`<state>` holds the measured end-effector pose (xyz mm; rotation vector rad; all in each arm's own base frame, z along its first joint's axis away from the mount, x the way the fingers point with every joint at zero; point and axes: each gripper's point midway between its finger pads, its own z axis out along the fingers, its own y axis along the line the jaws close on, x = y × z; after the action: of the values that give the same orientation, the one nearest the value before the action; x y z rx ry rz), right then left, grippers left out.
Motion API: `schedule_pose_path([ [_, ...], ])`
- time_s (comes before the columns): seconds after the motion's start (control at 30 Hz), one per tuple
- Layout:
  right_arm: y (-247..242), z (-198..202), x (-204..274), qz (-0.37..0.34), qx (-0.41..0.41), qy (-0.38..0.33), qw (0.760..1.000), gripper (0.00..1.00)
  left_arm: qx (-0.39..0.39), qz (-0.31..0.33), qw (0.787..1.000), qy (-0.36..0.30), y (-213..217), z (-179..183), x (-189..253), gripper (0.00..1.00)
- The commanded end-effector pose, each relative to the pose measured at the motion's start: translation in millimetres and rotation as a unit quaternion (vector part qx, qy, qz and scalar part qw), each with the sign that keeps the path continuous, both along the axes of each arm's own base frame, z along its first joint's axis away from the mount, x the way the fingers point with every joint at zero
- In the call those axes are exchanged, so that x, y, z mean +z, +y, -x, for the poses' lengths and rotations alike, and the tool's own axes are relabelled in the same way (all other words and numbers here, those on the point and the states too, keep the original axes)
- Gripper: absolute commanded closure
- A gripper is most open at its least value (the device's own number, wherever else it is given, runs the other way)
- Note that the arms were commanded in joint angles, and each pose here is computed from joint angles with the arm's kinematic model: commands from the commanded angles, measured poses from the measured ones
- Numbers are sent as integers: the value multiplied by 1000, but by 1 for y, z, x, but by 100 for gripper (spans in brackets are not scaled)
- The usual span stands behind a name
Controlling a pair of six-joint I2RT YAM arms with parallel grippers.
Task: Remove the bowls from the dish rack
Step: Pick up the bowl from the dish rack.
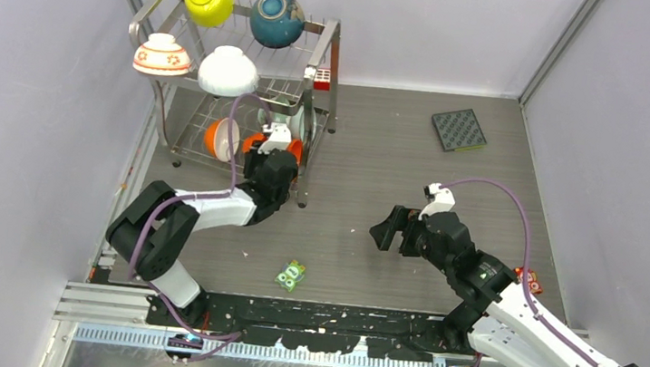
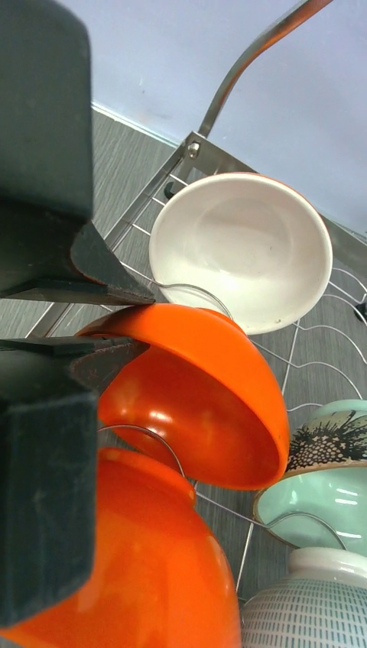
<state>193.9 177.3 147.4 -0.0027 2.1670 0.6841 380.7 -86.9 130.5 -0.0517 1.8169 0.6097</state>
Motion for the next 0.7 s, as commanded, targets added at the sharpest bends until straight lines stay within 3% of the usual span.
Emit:
schedule_pose_path([
  [0.0,1,-3,4,0,-1,-12,1000,3,12,9,997,-69,-2,3,41,100],
  [0.67,0,-2,6,-7,0,-17,1000,3,33,-4,995,-98,8,16,69,100],
])
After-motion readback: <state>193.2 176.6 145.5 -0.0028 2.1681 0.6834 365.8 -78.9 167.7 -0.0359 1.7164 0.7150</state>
